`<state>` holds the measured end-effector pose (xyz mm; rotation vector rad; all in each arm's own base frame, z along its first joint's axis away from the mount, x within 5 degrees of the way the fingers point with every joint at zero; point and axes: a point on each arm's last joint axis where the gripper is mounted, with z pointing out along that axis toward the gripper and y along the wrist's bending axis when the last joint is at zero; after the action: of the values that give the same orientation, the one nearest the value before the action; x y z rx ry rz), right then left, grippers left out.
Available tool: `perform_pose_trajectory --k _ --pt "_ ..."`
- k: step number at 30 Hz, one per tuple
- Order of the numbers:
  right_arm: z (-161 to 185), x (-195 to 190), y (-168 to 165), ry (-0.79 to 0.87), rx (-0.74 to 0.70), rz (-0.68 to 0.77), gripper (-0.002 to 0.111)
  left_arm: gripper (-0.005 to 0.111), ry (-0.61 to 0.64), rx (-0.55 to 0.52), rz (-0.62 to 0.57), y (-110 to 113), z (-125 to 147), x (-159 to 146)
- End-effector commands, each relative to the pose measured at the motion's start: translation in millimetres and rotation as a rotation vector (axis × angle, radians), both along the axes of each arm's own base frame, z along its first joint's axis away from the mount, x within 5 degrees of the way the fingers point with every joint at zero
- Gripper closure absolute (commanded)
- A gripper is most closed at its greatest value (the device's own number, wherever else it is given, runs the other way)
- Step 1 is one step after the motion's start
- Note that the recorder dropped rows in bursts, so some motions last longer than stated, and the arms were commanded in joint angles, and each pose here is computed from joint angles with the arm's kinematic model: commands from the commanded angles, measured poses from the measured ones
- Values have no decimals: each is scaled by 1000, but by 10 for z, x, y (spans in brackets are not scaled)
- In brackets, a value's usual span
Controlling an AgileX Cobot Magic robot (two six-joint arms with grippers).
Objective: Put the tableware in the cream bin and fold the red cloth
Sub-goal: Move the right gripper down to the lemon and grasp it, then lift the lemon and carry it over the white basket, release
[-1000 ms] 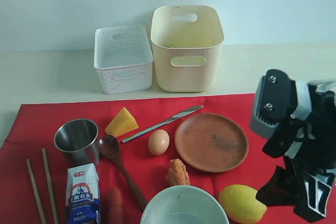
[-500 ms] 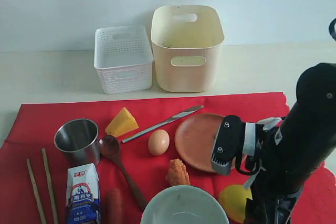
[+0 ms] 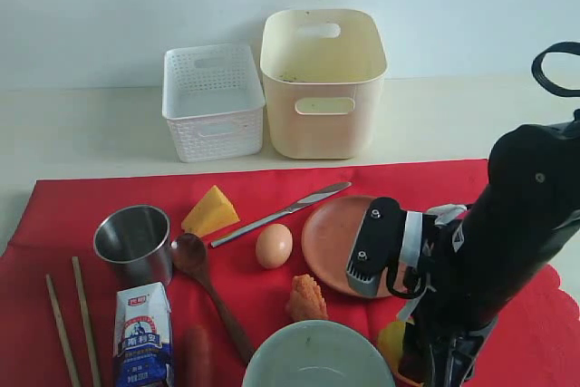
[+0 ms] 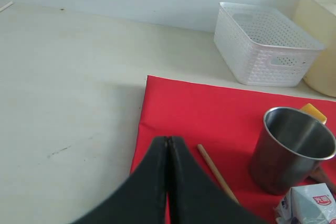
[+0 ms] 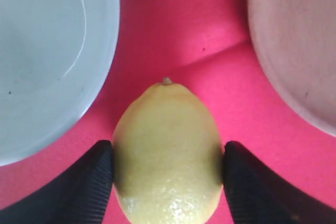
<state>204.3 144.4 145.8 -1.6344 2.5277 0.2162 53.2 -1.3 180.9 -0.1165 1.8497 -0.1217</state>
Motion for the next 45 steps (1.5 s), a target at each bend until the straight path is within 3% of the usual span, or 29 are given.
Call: perform_pose_trajectory --k 1,4,9,15,23,26,32,39,45 --pt "-126 -25 -10 60 -40 11 56 107 -10 -13 2 -2 1 -1" --pt "-131 -21 -8 58 -39 11 63 107 -10 -13 2 -2 1 -1" --pt "-20 41 43 77 -39 26 108 107 -10 -13 2 -2 1 -1" --pt "292 147 121 109 -45 -6 108 107 -10 -13 2 -2 1 -1" --pt "757 168 -13 -111 -35 -176 108 107 -10 -13 2 -2 1 -1" --pt "965 148 -19 -205 65 -242 108 107 -10 -13 2 -2 1 -1" --pt "1414 207 180 -274 413 -387 108 107 -10 -13 2 -2 1 -1" --pt "1741 692 588 -301 590 -371 108 107 -10 -13 2 -2 1 -1" --pt "1621 1443 1032 -374 642 -397 108 107 -10 -13 2 -2 1 -1"
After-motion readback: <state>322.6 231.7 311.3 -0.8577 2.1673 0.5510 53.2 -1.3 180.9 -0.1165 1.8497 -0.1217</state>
